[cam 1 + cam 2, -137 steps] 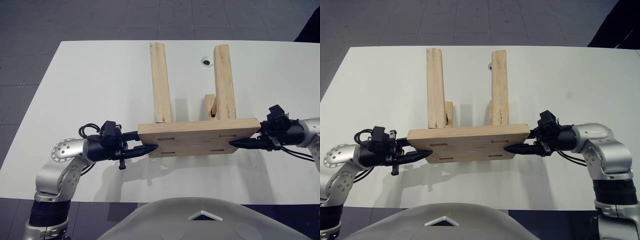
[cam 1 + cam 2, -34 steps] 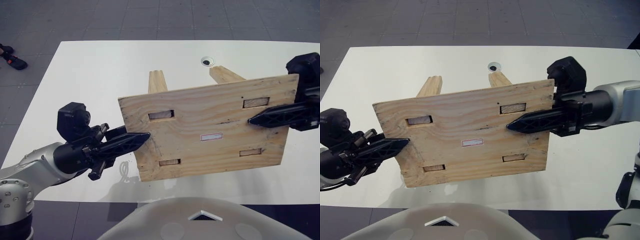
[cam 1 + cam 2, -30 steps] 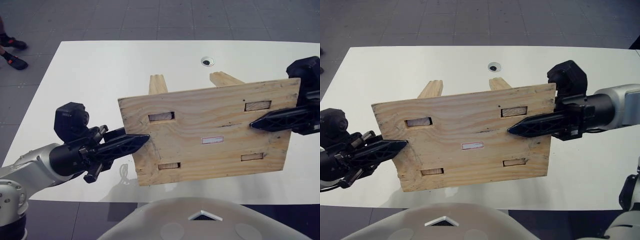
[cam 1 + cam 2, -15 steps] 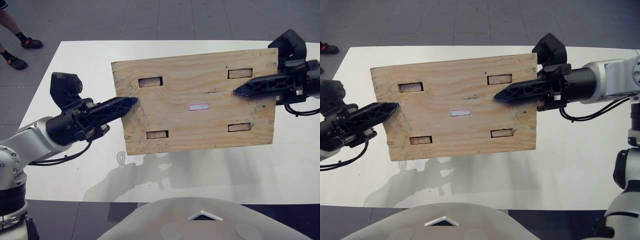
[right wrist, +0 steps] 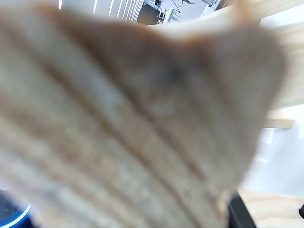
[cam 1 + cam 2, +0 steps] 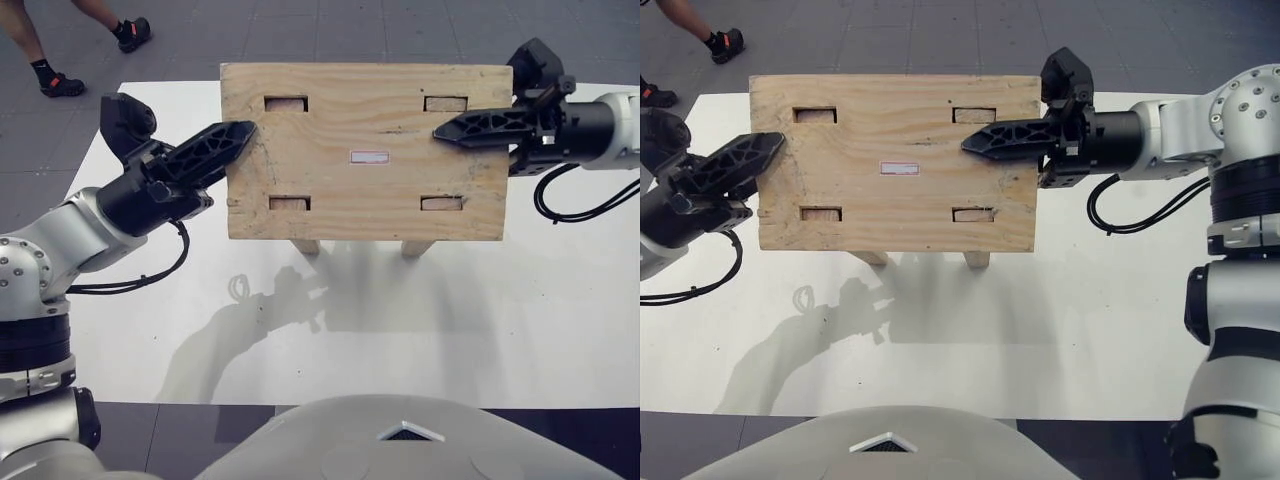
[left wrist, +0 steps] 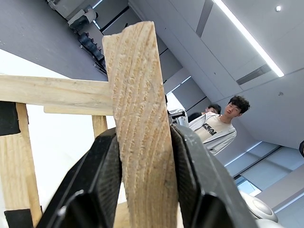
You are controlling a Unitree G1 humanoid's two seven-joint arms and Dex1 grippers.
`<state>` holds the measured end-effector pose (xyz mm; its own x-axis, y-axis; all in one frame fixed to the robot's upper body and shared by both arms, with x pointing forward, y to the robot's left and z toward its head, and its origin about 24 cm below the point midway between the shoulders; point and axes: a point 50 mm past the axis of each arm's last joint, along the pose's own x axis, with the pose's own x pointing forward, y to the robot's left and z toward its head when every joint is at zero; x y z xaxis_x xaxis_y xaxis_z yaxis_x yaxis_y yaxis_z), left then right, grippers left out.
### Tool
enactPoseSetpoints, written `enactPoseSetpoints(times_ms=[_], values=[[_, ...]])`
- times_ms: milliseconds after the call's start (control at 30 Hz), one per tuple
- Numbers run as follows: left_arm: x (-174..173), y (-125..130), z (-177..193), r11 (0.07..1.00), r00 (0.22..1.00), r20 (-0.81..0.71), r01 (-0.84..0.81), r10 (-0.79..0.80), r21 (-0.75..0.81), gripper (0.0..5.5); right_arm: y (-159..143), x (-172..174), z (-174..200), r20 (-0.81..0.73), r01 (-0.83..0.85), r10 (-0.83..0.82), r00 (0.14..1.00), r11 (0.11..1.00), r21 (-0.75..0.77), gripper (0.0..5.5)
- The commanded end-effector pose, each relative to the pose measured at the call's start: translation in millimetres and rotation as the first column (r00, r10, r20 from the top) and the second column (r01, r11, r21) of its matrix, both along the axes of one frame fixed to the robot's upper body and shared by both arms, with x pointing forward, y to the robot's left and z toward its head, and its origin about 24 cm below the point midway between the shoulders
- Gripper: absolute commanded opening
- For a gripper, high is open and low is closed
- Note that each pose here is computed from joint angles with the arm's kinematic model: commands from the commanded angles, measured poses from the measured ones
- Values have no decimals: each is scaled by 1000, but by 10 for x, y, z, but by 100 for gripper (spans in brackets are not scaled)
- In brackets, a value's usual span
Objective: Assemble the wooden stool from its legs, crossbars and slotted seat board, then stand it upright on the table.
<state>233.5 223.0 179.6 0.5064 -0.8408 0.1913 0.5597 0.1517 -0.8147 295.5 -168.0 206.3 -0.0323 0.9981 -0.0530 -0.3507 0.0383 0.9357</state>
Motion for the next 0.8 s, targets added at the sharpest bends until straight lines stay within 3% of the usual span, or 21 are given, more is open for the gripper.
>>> enactPoseSetpoints(times_ms=[33, 400, 700, 733, 800], values=[[134, -3, -298, 978, 989, -131, -44, 72, 206, 141, -177, 72, -703, -186, 98, -197, 963, 893, -439, 134], [487, 63, -474, 959, 958, -230, -111, 174, 262, 141, -209, 359, -959, -117, 300, -421, 899, 790, -535, 134], [502, 48, -663, 949, 936, -304, -79, 176, 306, 141, -271, 386, -1048, -97, 326, -453, 886, 759, -564, 133], [502, 46, -662, 949, 937, -303, -78, 174, 304, 177, -271, 388, -1048, -101, 331, -456, 884, 763, -555, 133], [495, 46, -670, 950, 938, -303, -74, 171, 305, 213, -280, 378, -1074, -120, 334, -469, 875, 764, -552, 186]])
